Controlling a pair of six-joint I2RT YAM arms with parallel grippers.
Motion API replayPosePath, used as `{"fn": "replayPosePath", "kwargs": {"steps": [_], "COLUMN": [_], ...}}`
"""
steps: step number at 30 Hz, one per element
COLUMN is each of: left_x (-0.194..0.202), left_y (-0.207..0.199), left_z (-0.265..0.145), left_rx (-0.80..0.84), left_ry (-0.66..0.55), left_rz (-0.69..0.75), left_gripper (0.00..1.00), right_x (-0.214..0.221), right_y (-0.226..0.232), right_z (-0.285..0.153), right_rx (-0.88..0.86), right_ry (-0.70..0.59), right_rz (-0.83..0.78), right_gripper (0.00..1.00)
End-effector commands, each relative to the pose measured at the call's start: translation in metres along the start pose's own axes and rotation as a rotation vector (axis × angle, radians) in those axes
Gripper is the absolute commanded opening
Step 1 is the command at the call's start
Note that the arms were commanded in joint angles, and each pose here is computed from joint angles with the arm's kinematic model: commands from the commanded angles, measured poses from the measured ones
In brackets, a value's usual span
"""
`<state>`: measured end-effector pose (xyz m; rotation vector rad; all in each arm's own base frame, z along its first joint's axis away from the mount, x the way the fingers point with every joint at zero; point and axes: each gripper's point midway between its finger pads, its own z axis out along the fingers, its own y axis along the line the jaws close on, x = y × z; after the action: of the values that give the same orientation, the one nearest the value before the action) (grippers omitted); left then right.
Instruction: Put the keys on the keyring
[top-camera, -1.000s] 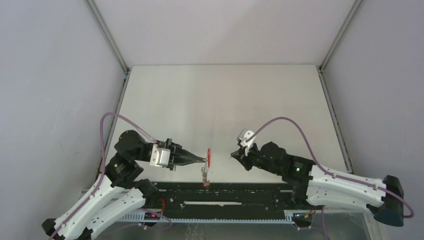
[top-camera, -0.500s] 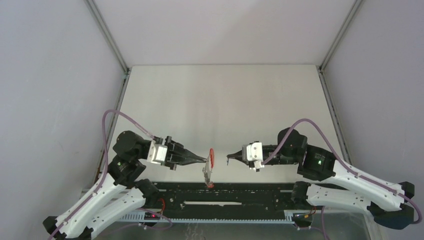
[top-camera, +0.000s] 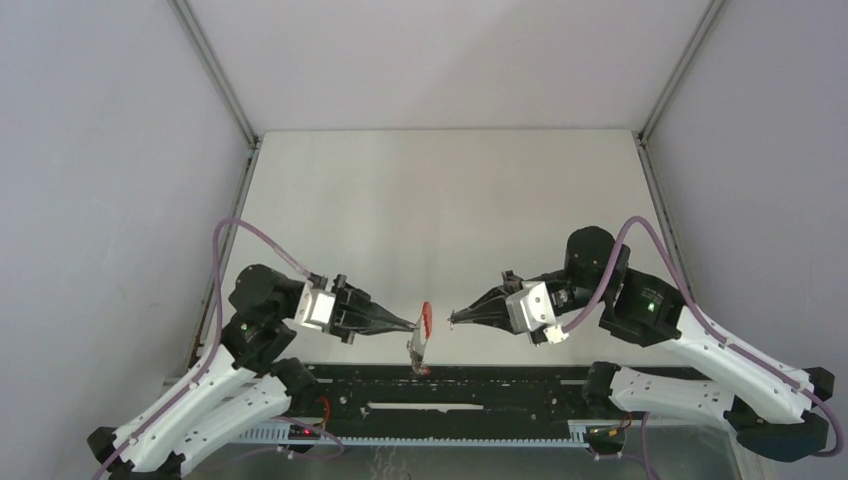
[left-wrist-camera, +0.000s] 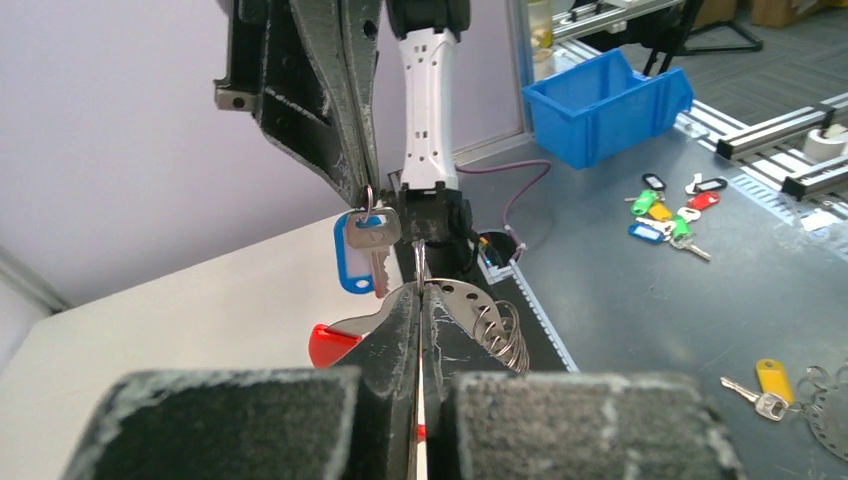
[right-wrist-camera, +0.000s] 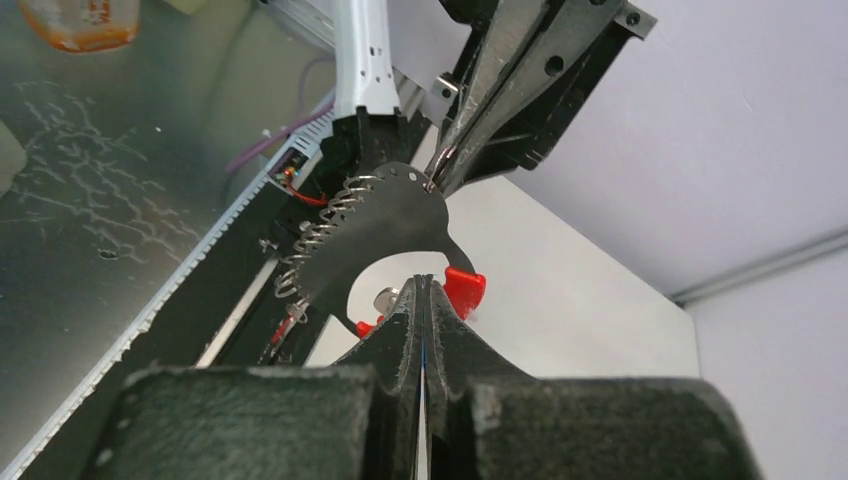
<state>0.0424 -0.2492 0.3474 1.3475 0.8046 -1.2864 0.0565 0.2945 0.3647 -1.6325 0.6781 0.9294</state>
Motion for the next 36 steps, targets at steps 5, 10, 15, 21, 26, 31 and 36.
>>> {"fn": "replayPosePath", "kwargs": {"steps": [5, 10, 15, 21, 26, 31, 36], "left_x": [-0.023, -0.022, -0.027, -0.027, -0.023, -0.021, -0.018], "left_y": [-0.025, -0.026, -0.024, -0.026, -0.023, -0.016, -0.017], "left_z": [0.012, 0.018, 0.022, 0.023, 0.025, 0.027, 0.027], "left_rx": [0.184, 0.252, 0.294, 0.343, 0.361, 0.334, 0.331], "left_ry": [-0.05, -0.052, -0.06, -0.05, -0.038, -0.019, -0.004], "left_rz": [0.038, 0.093, 0.157, 0.218, 0.242, 0.241, 0.209], "left_gripper": [0.0, 0.0, 0.0, 0.0, 0.0, 0.0, 0.0], "right_x": [-0.05, -0.058, -0.052, -0.051, -0.054, -0.049, -0.048], "right_y": [0.006, 0.007, 0.014, 0.018, 0.018, 0.018, 0.018], "right_z": [-0.005, 0.0, 0.004, 0.006, 0.006, 0.012, 0.017], "right_rx": [-0.092, -0.114, -0.144, -0.163, -0.165, -0.177, -0.168], "right_ry": [-0.156, -0.175, -0.132, -0.101, -0.09, -0.053, -0.035], "right_rz": [-0.115, -0.137, -0.153, -0.176, -0.193, -0.196, -0.217], "right_gripper": [0.0, 0.0, 0.0, 0.0, 0.0, 0.0, 0.0]}}
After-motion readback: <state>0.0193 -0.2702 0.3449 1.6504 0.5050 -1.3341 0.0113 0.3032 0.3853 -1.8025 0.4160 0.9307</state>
